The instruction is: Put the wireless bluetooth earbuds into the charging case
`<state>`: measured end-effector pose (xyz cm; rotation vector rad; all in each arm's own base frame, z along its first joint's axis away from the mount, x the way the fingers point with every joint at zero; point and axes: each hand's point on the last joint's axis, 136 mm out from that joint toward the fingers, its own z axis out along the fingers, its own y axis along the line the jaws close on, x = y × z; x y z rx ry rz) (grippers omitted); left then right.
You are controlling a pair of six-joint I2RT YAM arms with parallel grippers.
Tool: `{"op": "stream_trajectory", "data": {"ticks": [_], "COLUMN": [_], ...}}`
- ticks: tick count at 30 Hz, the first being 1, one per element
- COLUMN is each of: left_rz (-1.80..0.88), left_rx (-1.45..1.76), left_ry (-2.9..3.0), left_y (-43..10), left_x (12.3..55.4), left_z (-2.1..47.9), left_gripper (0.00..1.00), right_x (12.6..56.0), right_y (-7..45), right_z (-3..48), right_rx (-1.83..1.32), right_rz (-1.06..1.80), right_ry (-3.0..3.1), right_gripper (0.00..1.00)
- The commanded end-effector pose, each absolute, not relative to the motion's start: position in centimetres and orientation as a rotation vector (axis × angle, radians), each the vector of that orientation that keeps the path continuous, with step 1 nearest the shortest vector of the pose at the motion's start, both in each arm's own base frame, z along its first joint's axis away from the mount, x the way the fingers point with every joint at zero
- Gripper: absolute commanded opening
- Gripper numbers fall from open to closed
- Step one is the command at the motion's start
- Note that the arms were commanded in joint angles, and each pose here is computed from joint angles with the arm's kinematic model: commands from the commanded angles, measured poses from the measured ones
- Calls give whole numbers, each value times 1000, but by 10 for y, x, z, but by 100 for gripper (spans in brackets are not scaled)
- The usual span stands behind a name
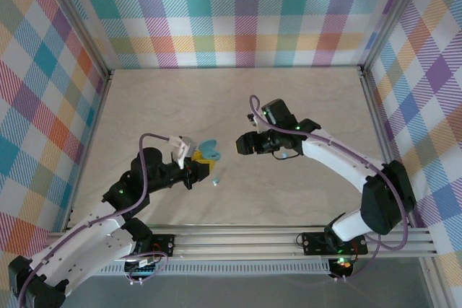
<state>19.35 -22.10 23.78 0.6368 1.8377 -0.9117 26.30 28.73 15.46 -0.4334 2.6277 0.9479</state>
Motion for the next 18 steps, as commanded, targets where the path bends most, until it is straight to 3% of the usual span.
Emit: {"op": "stream_trajectory", "data": {"ticks": [1,6,12,18], "left_rz": [-858,-844,-831,-813], "left_rx": [613,625,626,608], "left_ry": [1819,1789,1777,1771], "left_y": [-209,-203,-198,-191], "left_x": [191,185,181,178], "left_z": [249,257,264,265], "left_gripper": [0,0,0,0], "right_x": [258,231,212,203], "right_y": [293,314,339,357], "right_z": [138,103,78,66], "right_rx": [-292,-295,-287,-270], "right_rz": [887,732,621,564], "right_ry": [2692,2817,2862,2908], "right_gripper": [49,41,23,19]}}
